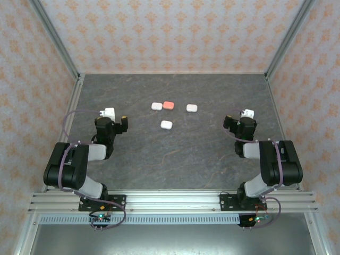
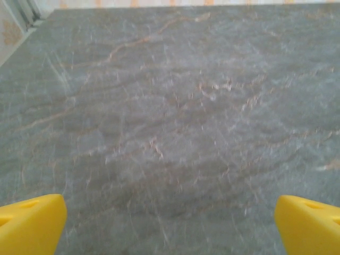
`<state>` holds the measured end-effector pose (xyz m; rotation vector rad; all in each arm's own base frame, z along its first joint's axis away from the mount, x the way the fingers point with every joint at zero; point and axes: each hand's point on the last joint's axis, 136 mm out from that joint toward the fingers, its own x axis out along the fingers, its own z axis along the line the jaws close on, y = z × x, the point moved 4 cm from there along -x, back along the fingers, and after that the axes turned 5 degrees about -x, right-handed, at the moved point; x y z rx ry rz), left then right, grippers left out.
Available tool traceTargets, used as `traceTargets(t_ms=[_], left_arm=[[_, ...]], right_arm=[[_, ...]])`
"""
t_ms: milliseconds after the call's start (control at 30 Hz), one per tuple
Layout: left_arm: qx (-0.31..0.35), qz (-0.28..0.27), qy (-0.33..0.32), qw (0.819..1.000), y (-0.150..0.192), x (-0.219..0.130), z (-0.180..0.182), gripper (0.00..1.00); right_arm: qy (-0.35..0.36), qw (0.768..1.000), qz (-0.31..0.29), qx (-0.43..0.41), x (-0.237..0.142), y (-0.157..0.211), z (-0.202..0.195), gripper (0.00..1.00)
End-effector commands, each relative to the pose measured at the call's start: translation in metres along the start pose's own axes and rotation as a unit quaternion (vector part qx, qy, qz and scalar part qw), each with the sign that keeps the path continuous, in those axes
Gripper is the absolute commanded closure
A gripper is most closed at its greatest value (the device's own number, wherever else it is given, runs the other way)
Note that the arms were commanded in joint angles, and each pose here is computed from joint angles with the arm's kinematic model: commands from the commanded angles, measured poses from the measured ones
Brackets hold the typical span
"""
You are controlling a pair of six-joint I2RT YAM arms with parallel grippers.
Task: Insert the wireless bluetooth earbuds into the charging case
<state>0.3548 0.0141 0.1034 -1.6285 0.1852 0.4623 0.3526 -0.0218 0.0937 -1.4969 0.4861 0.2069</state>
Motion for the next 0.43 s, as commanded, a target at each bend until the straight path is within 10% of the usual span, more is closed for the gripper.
traceTargets(t_ms=[0, 400], left_arm=[[-0.009, -0.005, -0.010, 1.000, -0.0064, 0.0006, 0.0031, 0.00], [-0.008, -0.006, -0.011, 1.000, -0.0069, 0.0005, 0.0028, 0.00]], right_arm=[[-0.006, 1.000, -0.018, 0.008, 0.0005, -0.0116, 0.0026, 0.01], [-0.006, 1.000, -0.016, 0.005, 0.0005, -0.0109, 0.0035, 0.01]])
